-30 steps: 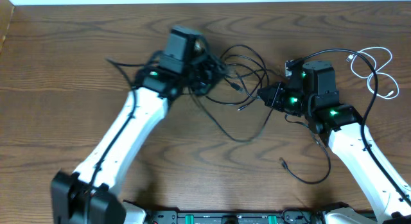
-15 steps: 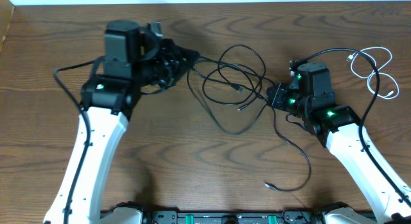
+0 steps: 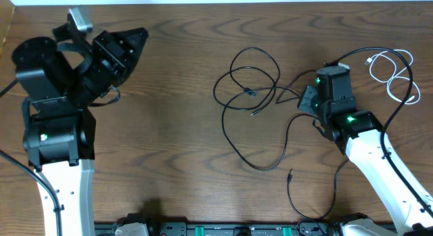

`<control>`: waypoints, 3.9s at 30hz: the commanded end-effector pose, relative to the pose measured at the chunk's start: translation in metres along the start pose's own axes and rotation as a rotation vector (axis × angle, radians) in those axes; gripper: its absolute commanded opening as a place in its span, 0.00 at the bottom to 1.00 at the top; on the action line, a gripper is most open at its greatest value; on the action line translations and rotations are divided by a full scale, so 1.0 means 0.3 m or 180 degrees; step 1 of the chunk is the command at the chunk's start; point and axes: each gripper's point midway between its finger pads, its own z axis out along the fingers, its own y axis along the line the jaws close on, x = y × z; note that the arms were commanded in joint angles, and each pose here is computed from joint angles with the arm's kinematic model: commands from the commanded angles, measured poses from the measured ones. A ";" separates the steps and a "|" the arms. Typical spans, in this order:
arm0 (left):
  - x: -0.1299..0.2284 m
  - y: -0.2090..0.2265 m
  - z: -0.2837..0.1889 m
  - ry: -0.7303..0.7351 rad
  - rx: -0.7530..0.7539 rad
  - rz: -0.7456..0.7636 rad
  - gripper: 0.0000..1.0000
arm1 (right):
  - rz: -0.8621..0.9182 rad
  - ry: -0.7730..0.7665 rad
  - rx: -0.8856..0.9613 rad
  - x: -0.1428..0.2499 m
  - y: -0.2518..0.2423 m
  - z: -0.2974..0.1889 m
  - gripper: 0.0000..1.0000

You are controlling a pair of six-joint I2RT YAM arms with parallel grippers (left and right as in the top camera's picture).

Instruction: Untangle cables

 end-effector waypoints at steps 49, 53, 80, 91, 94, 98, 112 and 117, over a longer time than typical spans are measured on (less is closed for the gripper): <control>0.994 0.615 0.574 0.3385 -0.0259 0.3418 0.63 | -0.0085 0.0640 -0.1772 0.091 0.309 -0.101 0.01; 0.986 0.602 0.602 0.3273 -0.0198 0.3474 0.08 | -0.0086 0.0639 -0.1771 0.091 0.309 -0.101 0.01; 0.205 -0.192 0.162 -0.0002 0.0218 0.2549 0.07 | -0.0163 0.0493 -0.1300 0.079 0.229 -0.056 0.01; -0.112 -0.333 -0.072 -0.1525 0.0159 0.2135 0.07 | -0.0159 0.0450 -0.1181 0.072 0.209 -0.047 0.01; -0.193 -0.355 -0.127 -0.1924 0.0174 0.1931 0.07 | -0.0154 0.0444 -0.1113 0.073 0.198 -0.037 0.01; -0.276 -0.370 -0.194 -0.2321 0.0210 0.1735 0.07 | -0.0148 0.0435 -0.0947 0.075 0.169 -0.009 0.01; -0.408 -0.325 -0.311 -0.2781 0.0084 0.1556 0.08 | 0.0199 0.0763 -0.0323 0.138 -0.025 0.192 0.01; -0.433 -0.284 -0.329 -0.2820 -0.0070 0.1523 0.08 | 0.0367 0.0986 -0.1119 0.121 0.033 0.152 0.01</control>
